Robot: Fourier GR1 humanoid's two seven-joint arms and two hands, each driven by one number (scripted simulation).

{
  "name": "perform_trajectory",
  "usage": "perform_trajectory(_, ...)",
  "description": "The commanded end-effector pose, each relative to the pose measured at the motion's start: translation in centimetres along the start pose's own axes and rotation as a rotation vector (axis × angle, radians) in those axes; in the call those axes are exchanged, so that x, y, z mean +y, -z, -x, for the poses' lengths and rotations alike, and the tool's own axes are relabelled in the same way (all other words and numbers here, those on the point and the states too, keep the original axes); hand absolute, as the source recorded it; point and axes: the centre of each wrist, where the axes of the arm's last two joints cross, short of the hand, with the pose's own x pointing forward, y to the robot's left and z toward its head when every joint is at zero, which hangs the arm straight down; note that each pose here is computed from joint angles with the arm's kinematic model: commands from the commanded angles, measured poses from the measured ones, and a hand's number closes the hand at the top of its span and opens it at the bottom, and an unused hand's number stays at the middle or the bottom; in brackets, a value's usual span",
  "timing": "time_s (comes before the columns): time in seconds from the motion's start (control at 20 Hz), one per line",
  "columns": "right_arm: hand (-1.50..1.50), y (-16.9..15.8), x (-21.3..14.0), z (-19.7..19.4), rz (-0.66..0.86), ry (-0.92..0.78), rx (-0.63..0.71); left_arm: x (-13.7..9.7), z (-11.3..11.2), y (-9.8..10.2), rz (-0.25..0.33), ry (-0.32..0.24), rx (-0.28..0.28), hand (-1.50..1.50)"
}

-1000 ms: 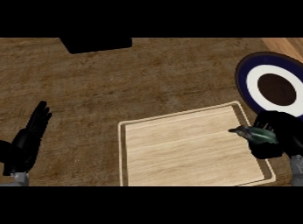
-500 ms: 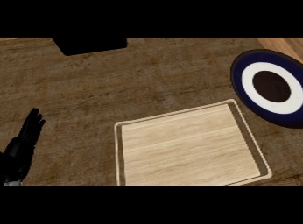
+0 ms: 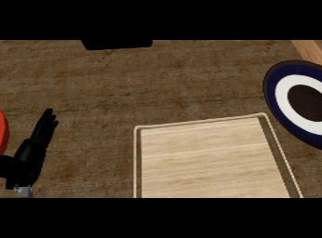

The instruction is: Pick the eggplant from the tray and place it in the plate

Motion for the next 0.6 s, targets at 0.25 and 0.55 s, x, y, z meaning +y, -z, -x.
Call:
perform_trajectory(0.25,1.50,1.7,-3.9,1.1,0.046,0.075,-0.050,0.4,-0.7,2.8,0.059,0.004,-0.022,0.00)
perform_trajectory(0.55,1.50,5.4,-0.6,-1.7,-0.047,0.094,-0.080,-1.9,-0.4,1.4,0.070,-0.005,-0.026,0.00)
